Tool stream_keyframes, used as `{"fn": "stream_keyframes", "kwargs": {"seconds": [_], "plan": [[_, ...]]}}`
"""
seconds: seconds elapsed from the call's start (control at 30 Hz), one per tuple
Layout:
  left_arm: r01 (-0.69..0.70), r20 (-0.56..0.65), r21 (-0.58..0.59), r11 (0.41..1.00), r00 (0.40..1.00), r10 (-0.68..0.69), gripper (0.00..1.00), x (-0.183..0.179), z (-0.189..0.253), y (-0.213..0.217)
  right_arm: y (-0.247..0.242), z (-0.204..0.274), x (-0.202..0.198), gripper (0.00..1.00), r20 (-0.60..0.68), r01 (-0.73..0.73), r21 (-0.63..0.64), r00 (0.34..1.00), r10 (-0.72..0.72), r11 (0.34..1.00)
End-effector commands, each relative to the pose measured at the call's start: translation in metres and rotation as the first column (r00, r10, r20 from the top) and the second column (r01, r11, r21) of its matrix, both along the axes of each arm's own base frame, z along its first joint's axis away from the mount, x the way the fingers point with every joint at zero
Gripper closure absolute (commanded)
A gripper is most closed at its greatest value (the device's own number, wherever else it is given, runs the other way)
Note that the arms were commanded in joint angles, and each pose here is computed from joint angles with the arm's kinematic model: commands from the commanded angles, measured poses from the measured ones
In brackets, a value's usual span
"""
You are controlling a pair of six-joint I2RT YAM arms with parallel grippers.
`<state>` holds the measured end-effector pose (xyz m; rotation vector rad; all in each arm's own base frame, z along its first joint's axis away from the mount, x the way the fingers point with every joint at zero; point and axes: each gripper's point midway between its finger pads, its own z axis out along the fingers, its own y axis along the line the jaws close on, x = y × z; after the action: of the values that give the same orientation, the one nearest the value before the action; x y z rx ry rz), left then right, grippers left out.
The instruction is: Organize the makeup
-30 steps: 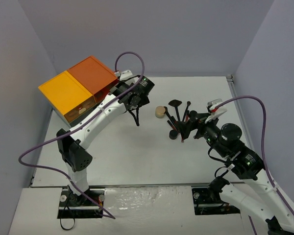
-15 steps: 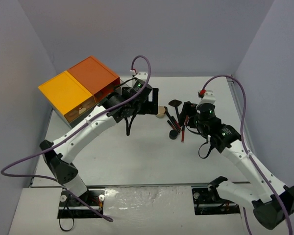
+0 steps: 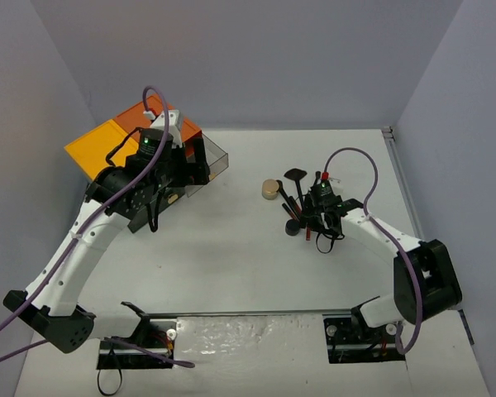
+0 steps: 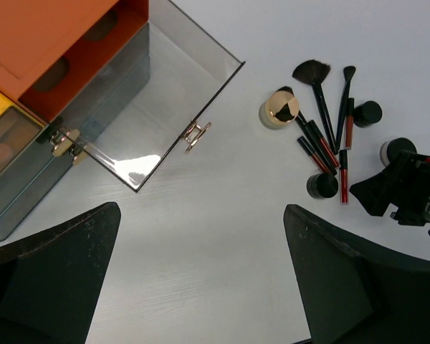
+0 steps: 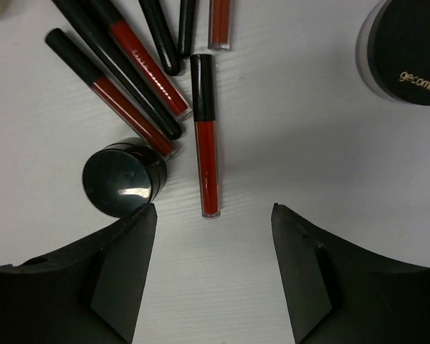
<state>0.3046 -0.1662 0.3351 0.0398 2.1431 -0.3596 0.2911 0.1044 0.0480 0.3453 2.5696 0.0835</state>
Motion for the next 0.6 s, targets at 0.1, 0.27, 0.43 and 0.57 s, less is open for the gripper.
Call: {"fn": "stream_keyframes", "kwargs": {"seconds": [0.1,0.27,0.43,0.57], "plan": [[0.025,0.056,-0.04,0.999,0.998,-0.022,0.03,-0.011,0.015,0.018,0.001,-0.03,0.006,0.45,-0.022,0.077,0.001,0.997,-0.077,0.997],[0.021,0.038,-0.052,0.998,0.999,-0.019,0.03,-0.013,0.007,0.021,-0.004,-0.05,0.003,0.52,-0.048,0.094,-0.028,0.994,-0.095,0.995],[0.014,0.044,-0.062,0.998,0.999,-0.012,0.03,-0.016,0.009,0.023,-0.012,-0.061,-0.001,0.64,-0.064,0.112,-0.068,0.991,-0.116,0.991],[0.009,0.056,-0.066,0.998,0.998,-0.005,0.03,-0.017,0.013,0.027,-0.018,-0.056,-0.006,0.87,-0.048,0.121,-0.081,0.991,-0.125,0.989]]}}
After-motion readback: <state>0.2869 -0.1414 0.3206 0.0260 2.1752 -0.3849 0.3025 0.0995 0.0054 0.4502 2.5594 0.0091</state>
